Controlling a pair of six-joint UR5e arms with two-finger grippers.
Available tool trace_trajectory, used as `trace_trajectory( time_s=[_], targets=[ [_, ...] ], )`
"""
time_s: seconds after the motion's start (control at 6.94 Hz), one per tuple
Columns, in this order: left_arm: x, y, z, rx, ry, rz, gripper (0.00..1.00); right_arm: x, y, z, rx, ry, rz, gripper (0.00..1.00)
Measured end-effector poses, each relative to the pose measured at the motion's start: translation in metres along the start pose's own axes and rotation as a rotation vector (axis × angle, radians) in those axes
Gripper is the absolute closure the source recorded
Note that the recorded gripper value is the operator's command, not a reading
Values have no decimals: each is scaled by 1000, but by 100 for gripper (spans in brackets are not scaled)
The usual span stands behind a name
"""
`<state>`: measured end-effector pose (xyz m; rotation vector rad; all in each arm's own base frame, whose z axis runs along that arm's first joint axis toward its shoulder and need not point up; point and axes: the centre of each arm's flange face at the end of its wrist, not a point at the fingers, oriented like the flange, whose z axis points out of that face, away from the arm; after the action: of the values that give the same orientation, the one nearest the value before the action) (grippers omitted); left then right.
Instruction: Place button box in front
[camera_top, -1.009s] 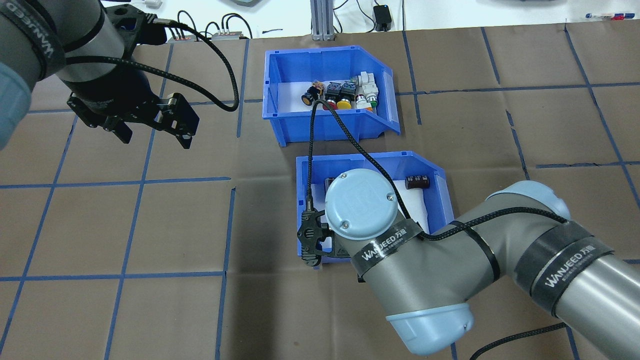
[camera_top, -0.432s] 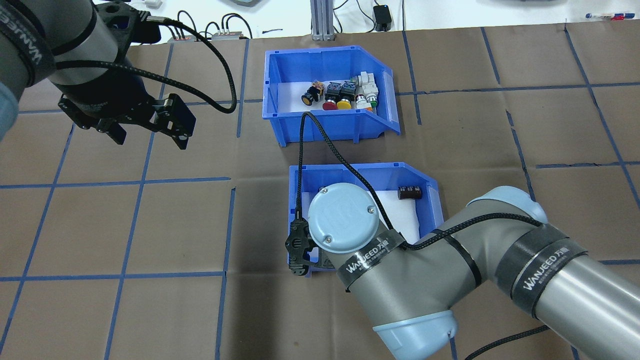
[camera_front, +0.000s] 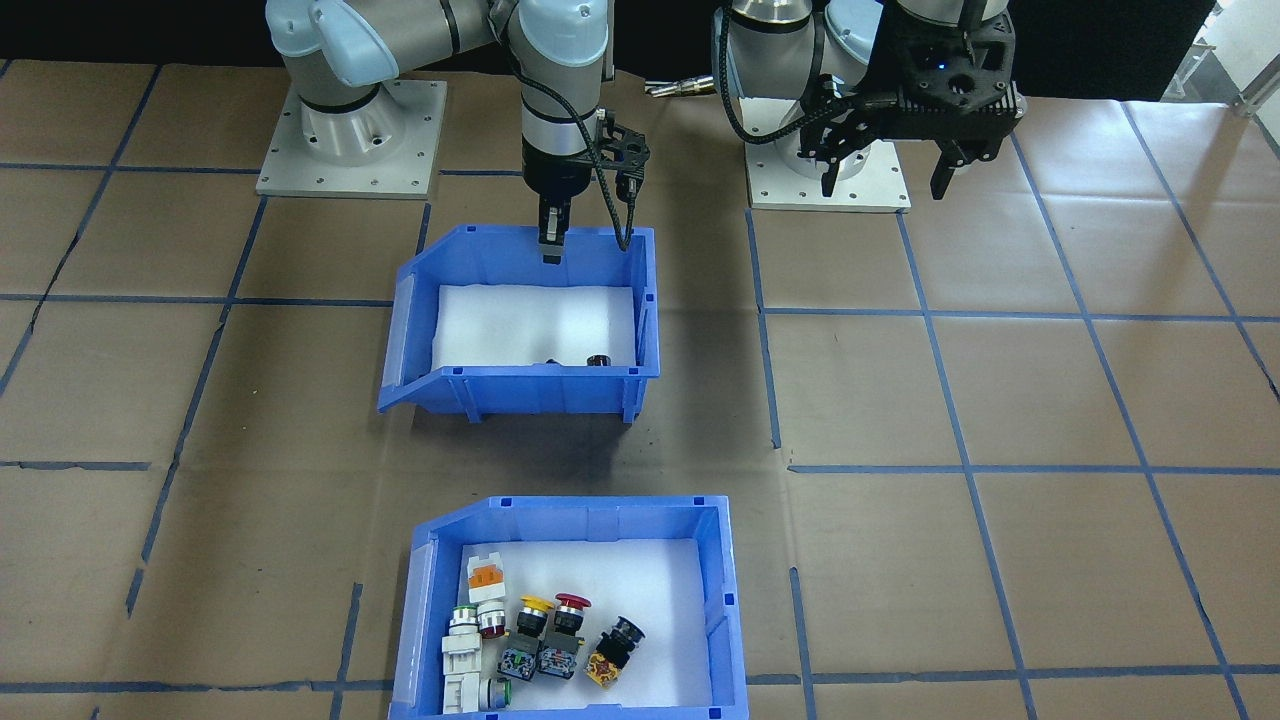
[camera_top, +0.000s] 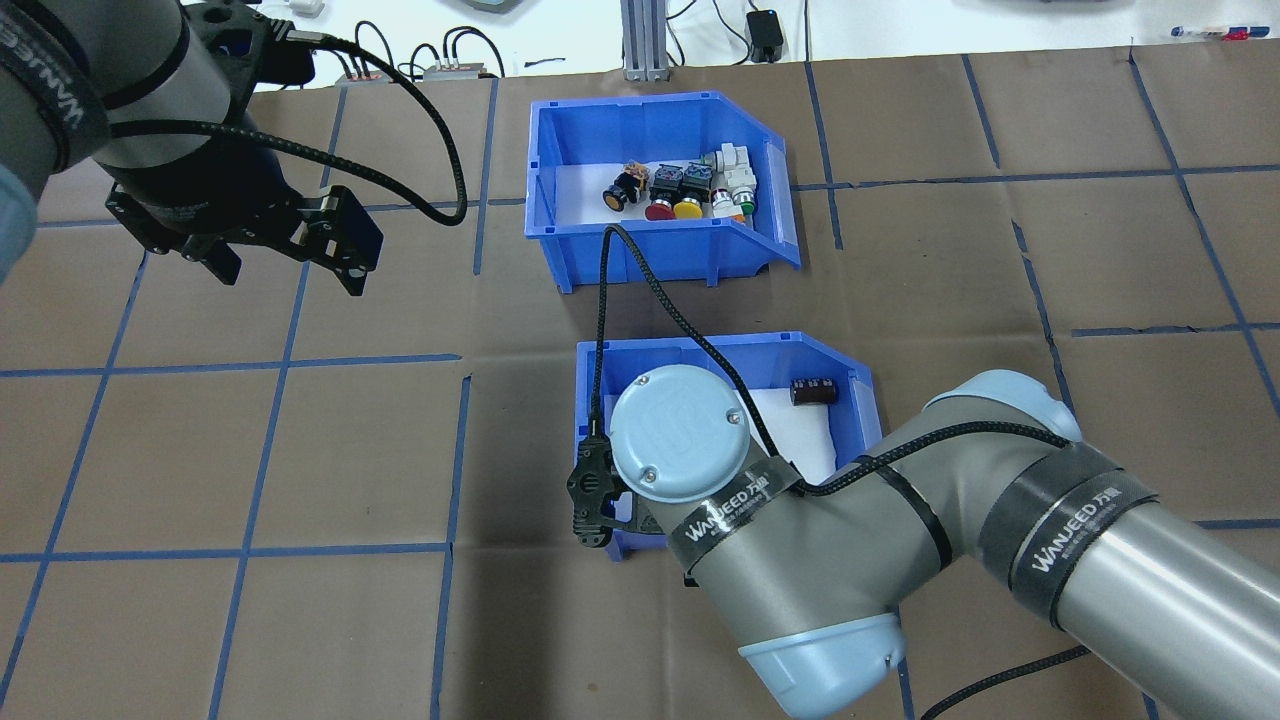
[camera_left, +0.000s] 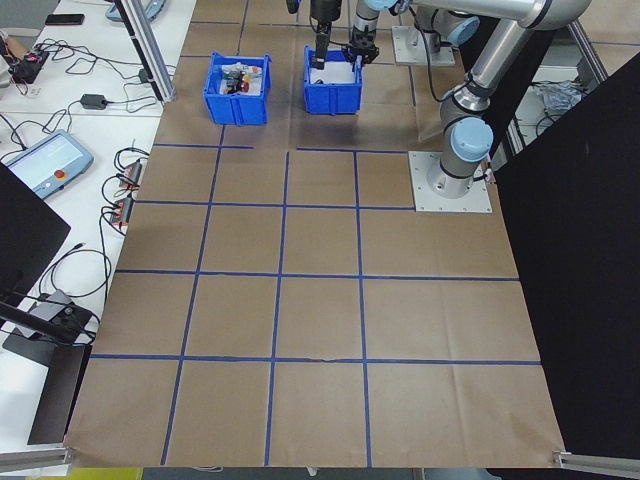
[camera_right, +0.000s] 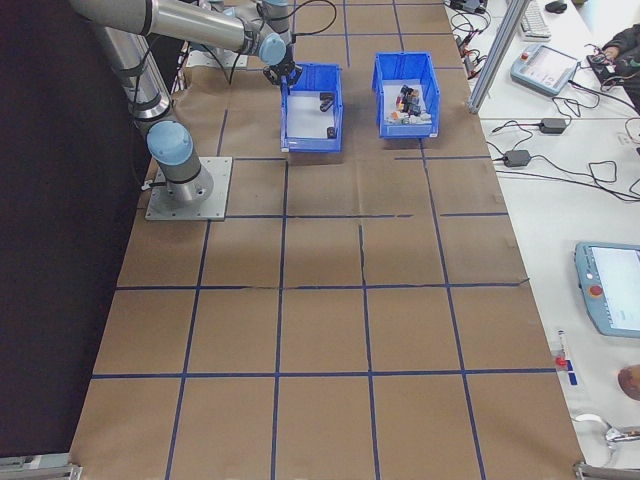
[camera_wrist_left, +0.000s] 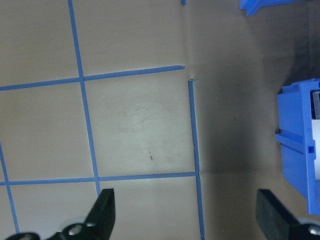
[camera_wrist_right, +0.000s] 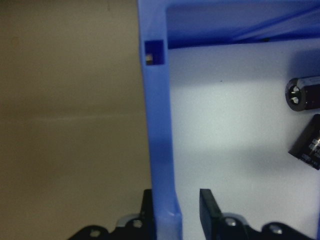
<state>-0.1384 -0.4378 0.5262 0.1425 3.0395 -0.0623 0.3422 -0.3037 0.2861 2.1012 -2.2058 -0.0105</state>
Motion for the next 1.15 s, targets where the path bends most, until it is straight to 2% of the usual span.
trace_trajectory(
  time_s=[0.29,0.72,1.01,1.15],
  targets=[
    [0,0,1,1,-1,-2,0,12,-2,-21,16,28,12,0],
    [0,0,2,-1,-1,-2,0,43,18,-72,9,21,78,0],
    [0,0,2,-2,-3,-2,0,76,62,-105,27,57,218,0],
    [0,0,2,-2,-4,-2,0,97,96,-120,39,84,361,0]
  ],
)
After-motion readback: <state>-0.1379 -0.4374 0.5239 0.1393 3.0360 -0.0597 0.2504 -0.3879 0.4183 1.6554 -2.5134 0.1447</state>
